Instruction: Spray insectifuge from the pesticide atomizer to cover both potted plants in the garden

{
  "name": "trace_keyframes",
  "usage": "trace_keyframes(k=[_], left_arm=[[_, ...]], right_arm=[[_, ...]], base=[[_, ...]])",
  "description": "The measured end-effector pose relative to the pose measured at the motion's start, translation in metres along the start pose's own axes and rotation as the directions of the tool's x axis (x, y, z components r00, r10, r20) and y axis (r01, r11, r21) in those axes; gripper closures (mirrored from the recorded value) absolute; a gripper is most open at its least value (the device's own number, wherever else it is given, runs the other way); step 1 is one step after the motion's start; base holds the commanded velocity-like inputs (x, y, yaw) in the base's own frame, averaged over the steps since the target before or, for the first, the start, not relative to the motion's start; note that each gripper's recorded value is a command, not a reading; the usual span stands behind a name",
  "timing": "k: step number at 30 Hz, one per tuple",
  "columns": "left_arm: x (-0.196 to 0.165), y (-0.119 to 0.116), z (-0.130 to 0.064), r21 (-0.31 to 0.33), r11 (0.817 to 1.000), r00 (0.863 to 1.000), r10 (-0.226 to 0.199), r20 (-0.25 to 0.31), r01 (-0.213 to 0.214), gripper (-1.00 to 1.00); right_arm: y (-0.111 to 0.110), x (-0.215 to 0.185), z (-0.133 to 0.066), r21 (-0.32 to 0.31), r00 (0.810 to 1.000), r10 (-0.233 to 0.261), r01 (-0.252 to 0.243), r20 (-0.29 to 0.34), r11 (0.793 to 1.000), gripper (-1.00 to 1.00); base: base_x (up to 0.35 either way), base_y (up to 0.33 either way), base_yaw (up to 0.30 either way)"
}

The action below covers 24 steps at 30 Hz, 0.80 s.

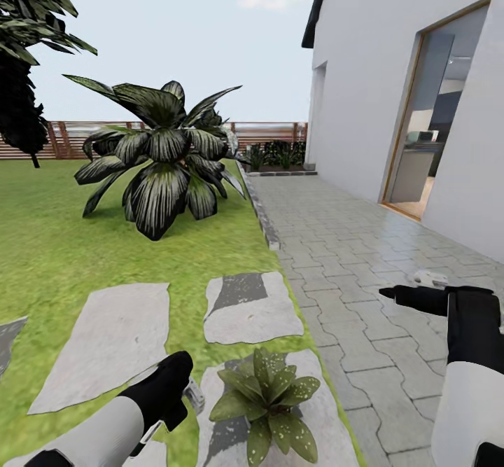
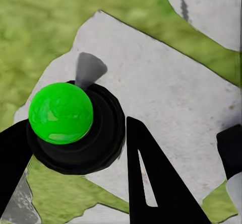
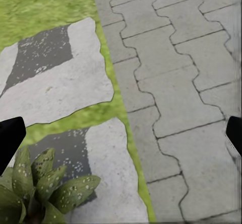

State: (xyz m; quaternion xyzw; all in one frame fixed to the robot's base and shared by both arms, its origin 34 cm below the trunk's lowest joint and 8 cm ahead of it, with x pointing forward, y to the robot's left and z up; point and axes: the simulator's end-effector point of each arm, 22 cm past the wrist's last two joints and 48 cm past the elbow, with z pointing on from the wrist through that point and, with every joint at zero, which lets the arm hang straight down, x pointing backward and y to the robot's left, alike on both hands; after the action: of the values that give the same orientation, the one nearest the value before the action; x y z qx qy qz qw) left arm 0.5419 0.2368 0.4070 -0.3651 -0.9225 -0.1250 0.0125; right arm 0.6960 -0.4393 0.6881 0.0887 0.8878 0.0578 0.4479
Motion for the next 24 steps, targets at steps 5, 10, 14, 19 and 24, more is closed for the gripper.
trace_keyframes(k=[5, 10, 14, 19, 24], left_arm=[[-0.002, 0.003, -0.002, -0.004, 1.000, 1.000, -0.001, 0.004, 0.001, 1.00], [-0.003, 0.004, -0.003, -0.005, 1.000, 1.000, -0.004, 0.006, 0.004, 1.00], [-0.011, 0.014, -0.012, -0.021, 1.000, 1.000, -0.007, 0.022, 0.007, 1.00], [-0.026, 0.032, -0.028, -0.045, 0.999, 0.999, -0.016, 0.050, 0.018, 1.00], [-0.029, 0.037, -0.032, -0.052, 0.998, 0.998, -0.018, 0.058, 0.021, 1.00]], right_arm=[[0.000, 0.000, 0.000, 0.000, 1.000, 0.001, -0.001, 0.000, 1.000, -1.00], [0.000, 0.000, 0.000, 0.001, 1.000, 0.000, 0.000, 0.000, 1.000, -1.00], [0.000, 0.000, 0.000, 0.001, 1.000, 0.000, 0.000, 0.000, 1.000, -1.00], [0.000, 0.000, 0.000, 0.001, 1.000, 0.000, 0.000, 0.000, 1.000, -1.00], [0.000, 0.000, 0.000, 0.001, 1.000, 0.000, 0.000, 0.000, 1.000, -1.00]], base=[[0.000, 0.000, -0.228], [0.000, 0.000, -0.057], [0.000, 0.000, -0.003], [0.000, 0.000, 0.000], [0.000, 0.000, 0.000]])
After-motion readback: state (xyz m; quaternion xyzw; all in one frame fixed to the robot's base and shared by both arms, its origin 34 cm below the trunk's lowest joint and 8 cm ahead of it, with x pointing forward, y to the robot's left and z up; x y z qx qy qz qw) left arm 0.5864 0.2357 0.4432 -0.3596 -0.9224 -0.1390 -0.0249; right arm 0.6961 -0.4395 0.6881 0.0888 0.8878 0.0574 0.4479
